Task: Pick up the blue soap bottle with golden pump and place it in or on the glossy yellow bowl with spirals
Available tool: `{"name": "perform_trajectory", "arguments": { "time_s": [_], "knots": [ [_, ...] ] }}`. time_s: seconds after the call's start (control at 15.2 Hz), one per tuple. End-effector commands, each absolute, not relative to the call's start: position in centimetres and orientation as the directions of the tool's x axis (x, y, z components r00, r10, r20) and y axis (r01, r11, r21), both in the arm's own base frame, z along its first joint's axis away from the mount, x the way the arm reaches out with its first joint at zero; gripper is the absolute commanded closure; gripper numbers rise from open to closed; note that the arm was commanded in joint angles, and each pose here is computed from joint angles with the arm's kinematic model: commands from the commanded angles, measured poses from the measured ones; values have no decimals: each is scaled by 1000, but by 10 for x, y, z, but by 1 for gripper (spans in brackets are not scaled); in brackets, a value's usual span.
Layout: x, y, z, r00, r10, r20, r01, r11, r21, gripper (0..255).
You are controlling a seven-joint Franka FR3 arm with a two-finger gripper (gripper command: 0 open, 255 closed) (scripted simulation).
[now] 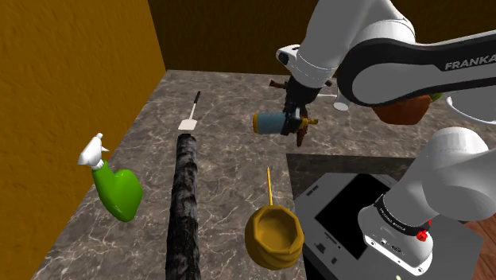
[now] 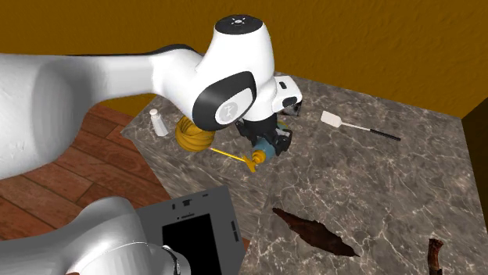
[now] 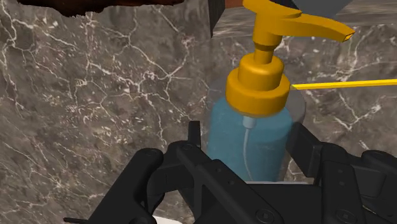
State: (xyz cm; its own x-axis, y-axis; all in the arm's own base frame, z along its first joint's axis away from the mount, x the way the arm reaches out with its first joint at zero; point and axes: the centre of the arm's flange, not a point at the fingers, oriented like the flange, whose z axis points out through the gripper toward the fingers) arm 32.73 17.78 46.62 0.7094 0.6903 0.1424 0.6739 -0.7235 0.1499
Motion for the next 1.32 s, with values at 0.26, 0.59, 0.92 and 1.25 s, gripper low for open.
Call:
{"name": "perform_trajectory", "arguments": {
  "time_s": [0.26,0.59,0.92,1.25],
  "knots": [
    [327,178,496,710,690,142,674,-724,150,255],
    [283,227,496,710,690,142,674,-724,150,255],
    [239,277,497,710,690,142,674,-724,150,255],
    [196,326,497,710,690,142,674,-724,150,255]
  ]
}}
